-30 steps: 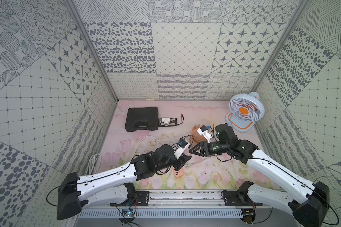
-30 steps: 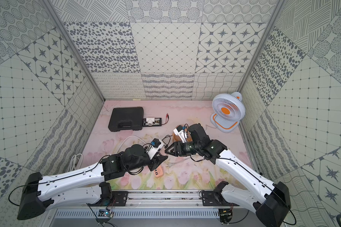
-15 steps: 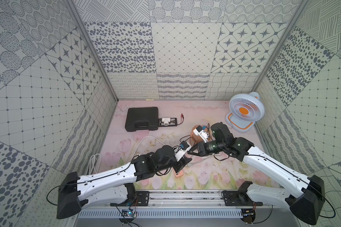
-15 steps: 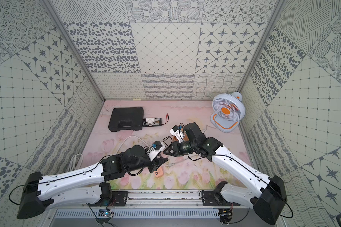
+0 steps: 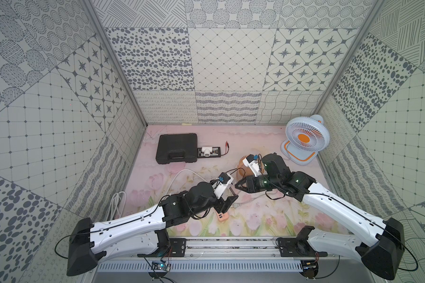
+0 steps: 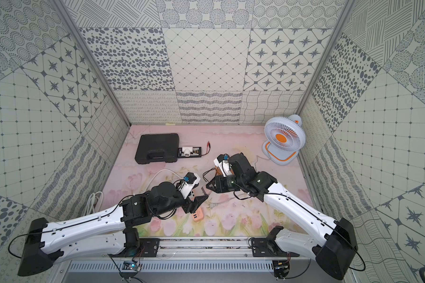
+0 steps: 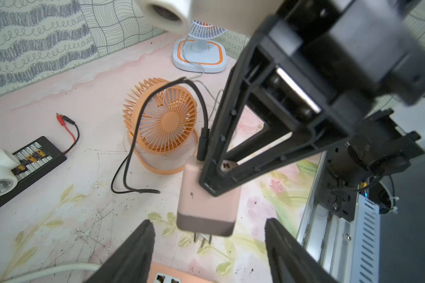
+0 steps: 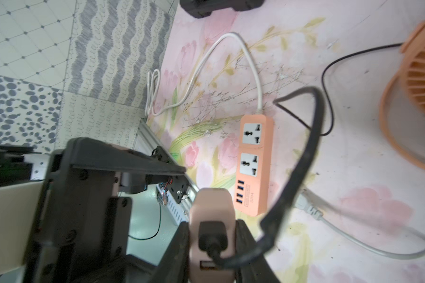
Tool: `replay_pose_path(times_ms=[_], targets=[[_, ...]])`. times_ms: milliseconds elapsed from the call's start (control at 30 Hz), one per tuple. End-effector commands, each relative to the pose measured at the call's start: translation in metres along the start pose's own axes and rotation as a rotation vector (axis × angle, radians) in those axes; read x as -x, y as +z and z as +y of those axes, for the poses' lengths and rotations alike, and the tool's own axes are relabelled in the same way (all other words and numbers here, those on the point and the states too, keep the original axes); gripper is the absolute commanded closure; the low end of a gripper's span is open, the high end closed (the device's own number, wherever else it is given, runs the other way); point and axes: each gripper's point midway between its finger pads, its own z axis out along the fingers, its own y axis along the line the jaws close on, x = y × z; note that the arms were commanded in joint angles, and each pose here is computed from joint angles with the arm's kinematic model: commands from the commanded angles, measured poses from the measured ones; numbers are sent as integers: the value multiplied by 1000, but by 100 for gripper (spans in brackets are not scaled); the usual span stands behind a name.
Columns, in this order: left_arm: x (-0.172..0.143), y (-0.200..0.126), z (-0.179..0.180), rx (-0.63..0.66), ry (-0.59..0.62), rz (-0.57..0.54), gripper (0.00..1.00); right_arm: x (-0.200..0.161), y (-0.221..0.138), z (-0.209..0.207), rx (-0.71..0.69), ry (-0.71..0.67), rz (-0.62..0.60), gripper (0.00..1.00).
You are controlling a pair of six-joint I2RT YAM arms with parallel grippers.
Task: Plug the desk fan into the power strip
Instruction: Adjust the plug, then insert the plug into the socket.
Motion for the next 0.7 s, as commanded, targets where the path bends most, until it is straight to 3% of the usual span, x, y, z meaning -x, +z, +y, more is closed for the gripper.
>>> replay_pose_path(times_ms=[0, 100, 167, 267, 367, 500, 667], targets=[[6, -20, 46, 245, -236, -33, 20, 34, 1, -32, -209, -93, -179, 100], [-20, -33, 86, 424, -430, 26, 17, 52, 7, -34, -321, -192, -276, 100], [-55, -42, 113, 527, -628, 123, 22, 61, 16, -23, -406, -313, -327, 100], [-91, -40, 121, 495, -849, 201, 31, 75, 32, -15, -508, -436, -385, 100], [-103, -32, 119, 414, -982, 173, 35, 73, 60, -6, -418, -444, -331, 100], [-115, -21, 116, 368, -1063, 197, 45, 56, 98, 8, -213, -384, -202, 100], [-132, -2, 109, 324, -1153, 272, 55, 42, 118, -8, -198, -336, -194, 100]])
